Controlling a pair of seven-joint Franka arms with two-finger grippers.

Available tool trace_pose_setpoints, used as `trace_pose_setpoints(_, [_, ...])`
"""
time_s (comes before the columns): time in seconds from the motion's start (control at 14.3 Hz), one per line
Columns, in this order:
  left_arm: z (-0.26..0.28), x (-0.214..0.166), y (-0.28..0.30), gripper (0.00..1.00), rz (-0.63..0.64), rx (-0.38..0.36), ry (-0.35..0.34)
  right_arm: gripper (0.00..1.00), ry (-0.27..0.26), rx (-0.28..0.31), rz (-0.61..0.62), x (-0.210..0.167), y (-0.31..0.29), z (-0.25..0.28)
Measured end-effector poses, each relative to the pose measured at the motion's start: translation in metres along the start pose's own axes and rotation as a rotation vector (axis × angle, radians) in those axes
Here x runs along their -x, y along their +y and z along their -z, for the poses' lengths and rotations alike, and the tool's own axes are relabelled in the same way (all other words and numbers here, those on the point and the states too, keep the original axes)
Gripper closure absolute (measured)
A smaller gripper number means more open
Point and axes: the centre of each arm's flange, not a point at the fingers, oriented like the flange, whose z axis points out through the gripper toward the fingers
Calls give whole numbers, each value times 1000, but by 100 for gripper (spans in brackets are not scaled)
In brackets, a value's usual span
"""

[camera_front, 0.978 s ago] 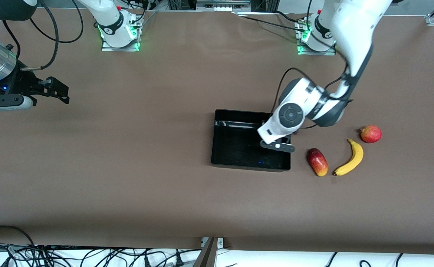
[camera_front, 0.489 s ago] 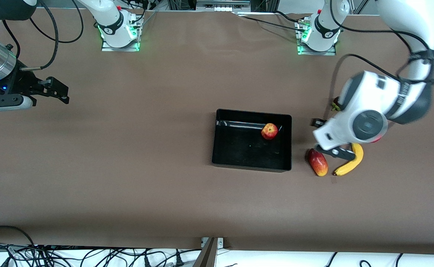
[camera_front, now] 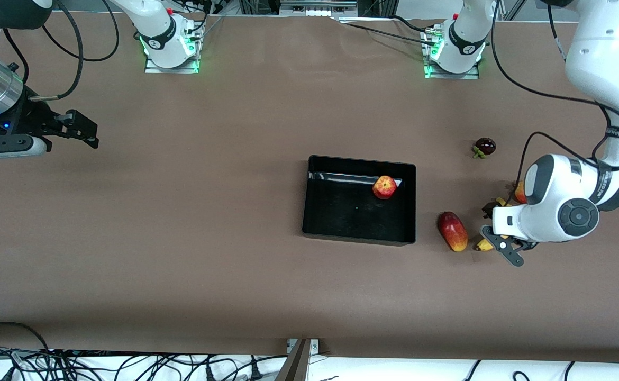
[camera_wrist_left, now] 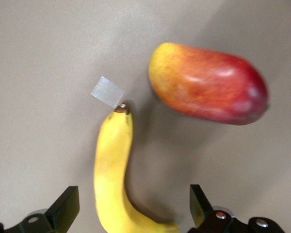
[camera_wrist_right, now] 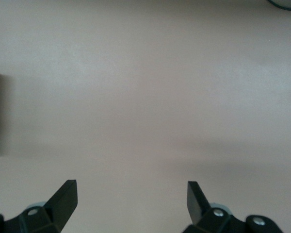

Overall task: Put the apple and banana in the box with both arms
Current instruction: 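Move the left gripper to the banana and grasp its stem end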

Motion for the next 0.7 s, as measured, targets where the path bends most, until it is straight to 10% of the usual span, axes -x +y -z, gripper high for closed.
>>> trace_pose_setpoints(0.42, [-53, 25, -8, 5, -68, -15, 54, 0, 0, 0, 0, 0, 0, 0])
trace_pose_setpoints(0.7, [-51, 23, -7, 44, -97, -25, 52, 0, 0, 0, 0, 0, 0, 0])
